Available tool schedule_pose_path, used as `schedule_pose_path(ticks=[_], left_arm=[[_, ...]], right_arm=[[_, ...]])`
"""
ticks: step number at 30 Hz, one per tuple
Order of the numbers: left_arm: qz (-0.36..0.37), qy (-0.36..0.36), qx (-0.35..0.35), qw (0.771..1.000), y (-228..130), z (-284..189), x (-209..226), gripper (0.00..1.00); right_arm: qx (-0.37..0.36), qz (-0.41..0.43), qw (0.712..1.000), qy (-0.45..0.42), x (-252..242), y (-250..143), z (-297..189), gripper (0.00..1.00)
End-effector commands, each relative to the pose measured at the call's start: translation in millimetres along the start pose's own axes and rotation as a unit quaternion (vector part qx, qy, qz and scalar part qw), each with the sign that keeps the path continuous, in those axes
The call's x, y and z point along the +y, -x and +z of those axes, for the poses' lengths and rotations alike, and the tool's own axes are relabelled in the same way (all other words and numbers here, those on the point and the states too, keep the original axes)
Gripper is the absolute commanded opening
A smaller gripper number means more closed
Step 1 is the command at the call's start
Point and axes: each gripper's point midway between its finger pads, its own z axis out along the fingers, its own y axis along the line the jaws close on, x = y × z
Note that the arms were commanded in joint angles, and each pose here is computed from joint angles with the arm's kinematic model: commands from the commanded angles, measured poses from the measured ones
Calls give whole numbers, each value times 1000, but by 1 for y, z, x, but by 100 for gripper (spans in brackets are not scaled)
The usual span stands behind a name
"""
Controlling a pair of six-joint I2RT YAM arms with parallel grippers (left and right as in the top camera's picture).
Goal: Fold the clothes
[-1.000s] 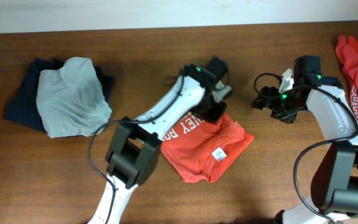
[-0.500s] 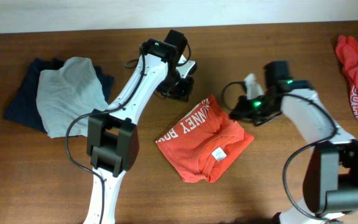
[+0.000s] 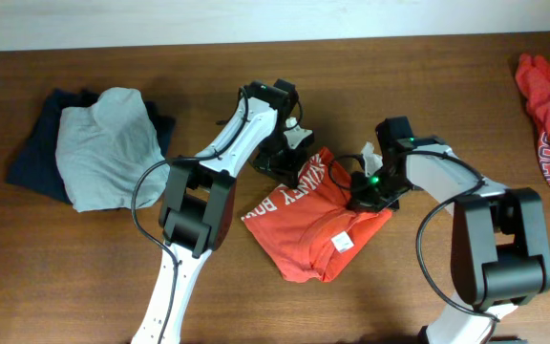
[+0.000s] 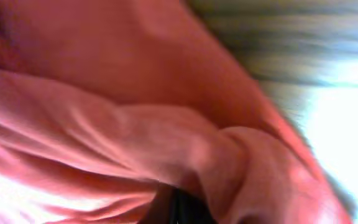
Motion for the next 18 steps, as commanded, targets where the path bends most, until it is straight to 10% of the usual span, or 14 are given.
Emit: schedule_pose_path(ticks=[1, 15, 18], left_arm=[[-44, 18, 41, 998, -9, 31, 27, 6], [-69, 14, 40, 997, -13, 19, 45, 3], [-71, 13, 37, 997, -13, 10, 47, 15]], right_arm=[[-15, 45, 989, -137, -52, 2, -6, 4], [-37, 156, 985, -70, -67, 20, -29, 6], [-34, 134, 990, -29, -63, 22, -32, 10]])
